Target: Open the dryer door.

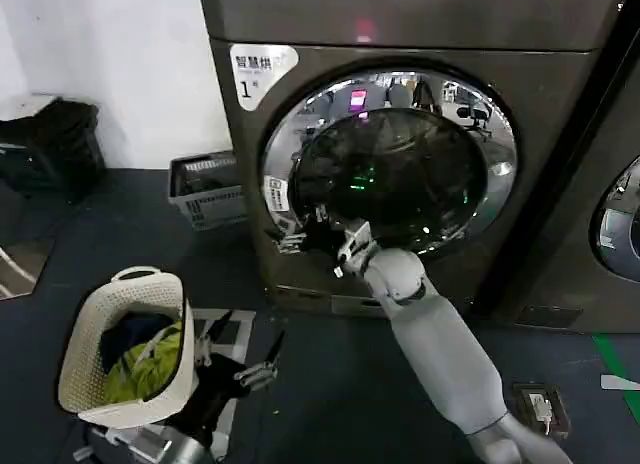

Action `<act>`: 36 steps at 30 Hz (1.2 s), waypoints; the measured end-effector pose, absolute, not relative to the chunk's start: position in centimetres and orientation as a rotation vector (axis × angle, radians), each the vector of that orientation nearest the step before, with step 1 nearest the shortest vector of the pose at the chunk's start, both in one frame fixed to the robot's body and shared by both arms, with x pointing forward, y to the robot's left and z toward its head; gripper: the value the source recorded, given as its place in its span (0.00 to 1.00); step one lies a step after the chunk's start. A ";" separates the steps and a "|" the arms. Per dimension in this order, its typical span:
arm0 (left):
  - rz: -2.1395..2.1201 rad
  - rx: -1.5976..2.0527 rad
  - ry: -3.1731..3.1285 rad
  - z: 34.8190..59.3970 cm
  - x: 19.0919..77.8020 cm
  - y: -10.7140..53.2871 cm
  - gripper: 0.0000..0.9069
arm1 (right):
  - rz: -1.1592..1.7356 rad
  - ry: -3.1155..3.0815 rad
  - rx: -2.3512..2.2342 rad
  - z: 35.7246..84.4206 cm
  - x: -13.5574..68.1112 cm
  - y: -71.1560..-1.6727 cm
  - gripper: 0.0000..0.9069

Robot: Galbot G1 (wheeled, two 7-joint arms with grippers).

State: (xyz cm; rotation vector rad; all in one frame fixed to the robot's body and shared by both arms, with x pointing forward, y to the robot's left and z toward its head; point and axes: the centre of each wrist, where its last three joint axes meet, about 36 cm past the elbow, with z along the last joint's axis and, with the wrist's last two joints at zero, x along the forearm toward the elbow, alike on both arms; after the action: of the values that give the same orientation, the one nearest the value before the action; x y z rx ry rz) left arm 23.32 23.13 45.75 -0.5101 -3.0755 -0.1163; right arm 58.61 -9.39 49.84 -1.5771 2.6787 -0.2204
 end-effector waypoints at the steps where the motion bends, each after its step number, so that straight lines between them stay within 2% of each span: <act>1: -0.116 -0.510 -3.075 45.7 23.3 23.1 1.00 | -0.223 2.667 -1.593 49.9 58.6 -9.6 1.00; 18: -0.157 -0.336 -3.030 46.2 23.8 25.6 1.00 | -0.185 2.453 -1.843 50.4 55.9 -14.6 1.00; 36: -0.011 -0.181 -3.118 47.6 26.9 29.2 1.00 | -0.143 2.355 -1.978 49.3 52.2 -19.5 1.00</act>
State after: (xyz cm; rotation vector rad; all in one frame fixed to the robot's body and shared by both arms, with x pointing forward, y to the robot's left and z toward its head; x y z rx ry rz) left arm 26.91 29.23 47.61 -0.1813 -3.1182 -0.0106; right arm 52.19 -19.51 49.27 -1.9777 2.3549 -0.1429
